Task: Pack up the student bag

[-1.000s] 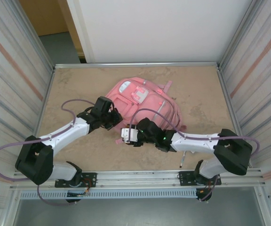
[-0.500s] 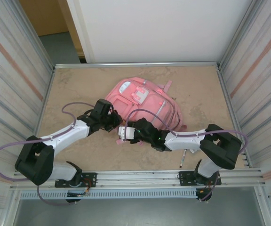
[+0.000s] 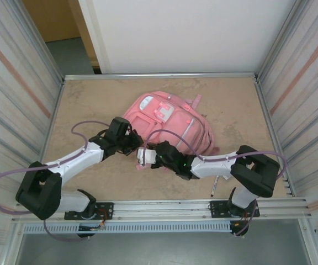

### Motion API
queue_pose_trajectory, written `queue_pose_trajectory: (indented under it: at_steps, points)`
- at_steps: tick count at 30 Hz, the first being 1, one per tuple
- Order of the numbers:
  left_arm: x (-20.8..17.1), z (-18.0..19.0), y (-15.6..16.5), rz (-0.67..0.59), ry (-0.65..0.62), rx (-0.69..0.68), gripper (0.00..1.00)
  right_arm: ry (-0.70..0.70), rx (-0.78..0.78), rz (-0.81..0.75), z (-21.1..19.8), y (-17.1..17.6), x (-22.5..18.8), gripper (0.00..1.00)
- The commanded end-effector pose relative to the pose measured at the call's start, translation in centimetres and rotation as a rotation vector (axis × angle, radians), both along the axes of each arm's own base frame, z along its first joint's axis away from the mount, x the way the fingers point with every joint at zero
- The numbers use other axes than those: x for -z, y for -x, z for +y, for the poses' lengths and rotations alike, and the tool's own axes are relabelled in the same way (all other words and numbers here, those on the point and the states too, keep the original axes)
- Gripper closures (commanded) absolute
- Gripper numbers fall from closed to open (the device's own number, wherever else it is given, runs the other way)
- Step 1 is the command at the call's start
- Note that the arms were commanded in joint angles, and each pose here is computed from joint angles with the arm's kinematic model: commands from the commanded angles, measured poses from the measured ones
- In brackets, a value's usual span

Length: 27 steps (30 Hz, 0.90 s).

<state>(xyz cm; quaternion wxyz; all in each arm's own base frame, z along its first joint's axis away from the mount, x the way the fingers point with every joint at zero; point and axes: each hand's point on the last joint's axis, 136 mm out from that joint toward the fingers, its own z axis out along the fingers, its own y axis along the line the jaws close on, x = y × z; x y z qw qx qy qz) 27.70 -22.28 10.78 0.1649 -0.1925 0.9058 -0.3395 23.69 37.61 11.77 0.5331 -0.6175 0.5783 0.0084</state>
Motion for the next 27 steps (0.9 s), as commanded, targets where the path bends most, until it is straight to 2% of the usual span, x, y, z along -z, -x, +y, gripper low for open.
queue_pose_trajectory:
  at_steps: [1, 8, 12, 16, 18, 20, 27]
  points:
    - [-0.6, 0.3, 0.7, -0.001, 0.02, 0.01, 1.0, -0.046, 0.08, -0.094, -0.3, -0.8, -1.7, 0.85]
    - [-0.8, 1.4, 0.7, -0.01, 0.001, -0.034, 1.0, -0.101, 0.118, -0.02, -0.8, -0.2, -2.6, 1.0]
    - [-0.7, 2.2, 0.5, -0.008, 0.035, -0.1, 1.0, -0.311, 0.291, 0.219, -2.7, -0.2, -3.2, 1.0]
    - [0.2, 2.7, 0.5, 0.01, 0.083, -0.186, 1.0, -0.453, 0.481, 0.491, -4.8, 0.2, -1.8, 1.0]
    - [0.2, 3.0, 0.6, 0.007, 0.08, -0.201, 1.0, -0.523, 0.614, 0.614, -6.3, 0.2, -0.8, 1.0]
    - [0.0, 3.6, 0.7, 0.003, 0.054, -0.211, 1.0, -0.586, 0.667, 0.752, -6.4, 0.4, -0.1, 1.0]
    - [0.2, 5.4, 0.6, -0.028, 0.02, -0.301, 1.0, -0.659, 0.822, 1.068, -7.0, 1.8, 1.3, 1.0]
